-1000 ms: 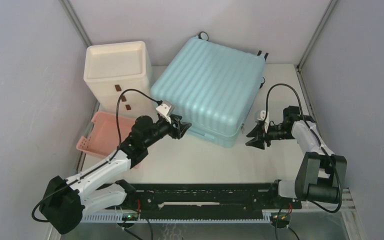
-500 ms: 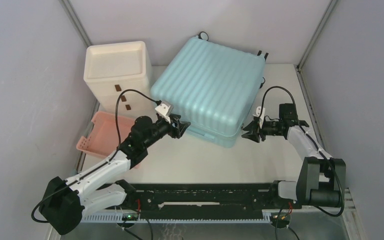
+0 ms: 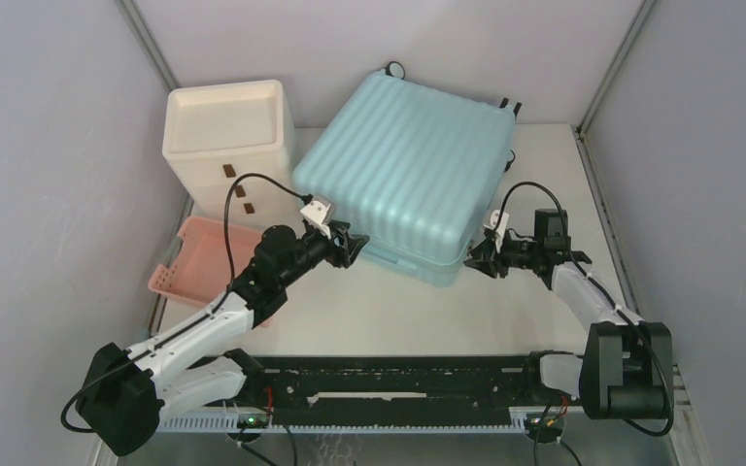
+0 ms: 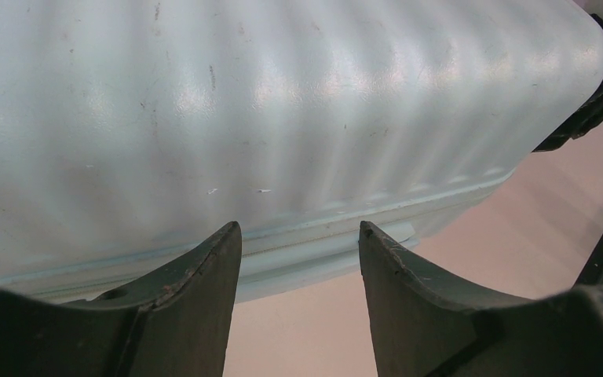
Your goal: Open, take out, and arrange the luggage
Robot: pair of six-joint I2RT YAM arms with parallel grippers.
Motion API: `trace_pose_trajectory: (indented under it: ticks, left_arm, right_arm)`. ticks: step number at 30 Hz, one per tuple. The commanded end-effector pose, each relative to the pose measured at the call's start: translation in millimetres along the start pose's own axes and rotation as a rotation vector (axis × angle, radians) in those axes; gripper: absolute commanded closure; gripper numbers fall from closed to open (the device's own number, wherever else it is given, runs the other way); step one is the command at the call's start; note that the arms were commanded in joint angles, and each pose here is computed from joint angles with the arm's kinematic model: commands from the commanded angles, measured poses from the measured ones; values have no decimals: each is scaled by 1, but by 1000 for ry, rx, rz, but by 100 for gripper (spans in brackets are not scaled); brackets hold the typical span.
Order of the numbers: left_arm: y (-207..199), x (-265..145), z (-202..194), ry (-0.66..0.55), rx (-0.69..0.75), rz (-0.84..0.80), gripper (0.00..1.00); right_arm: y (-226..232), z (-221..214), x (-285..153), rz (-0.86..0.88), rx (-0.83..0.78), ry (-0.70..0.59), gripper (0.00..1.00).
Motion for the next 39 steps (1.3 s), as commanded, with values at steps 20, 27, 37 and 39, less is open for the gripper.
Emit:
trace_pose_trajectory:
  ticks: [20, 27, 37, 39]
  left_arm:
    - [-2, 0, 12, -58, 13, 2, 38]
    - [-2, -3, 12, -65, 4, 7, 38]
    - [-3, -6, 14, -77, 3, 9, 37]
    - [-3, -7, 13, -77, 2, 8, 37]
  right_arm:
    - [7, 25, 4, -129, -73, -45, 65]
    - [6, 27, 1, -202, -69, -28, 71]
    - [11, 28, -8, -227, -45, -39, 78]
    - [11, 28, -11, -234, -37, -46, 80]
Point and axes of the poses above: each gripper's point midway between its finger pads, its own x axis out along the fingers, its own y axis along the line the jaws close on, z = x × y, the point moved 9 cm from there along -x, back along the fingers, and after that the axes turned 4 degrees about -x, right-handed, at the moved point
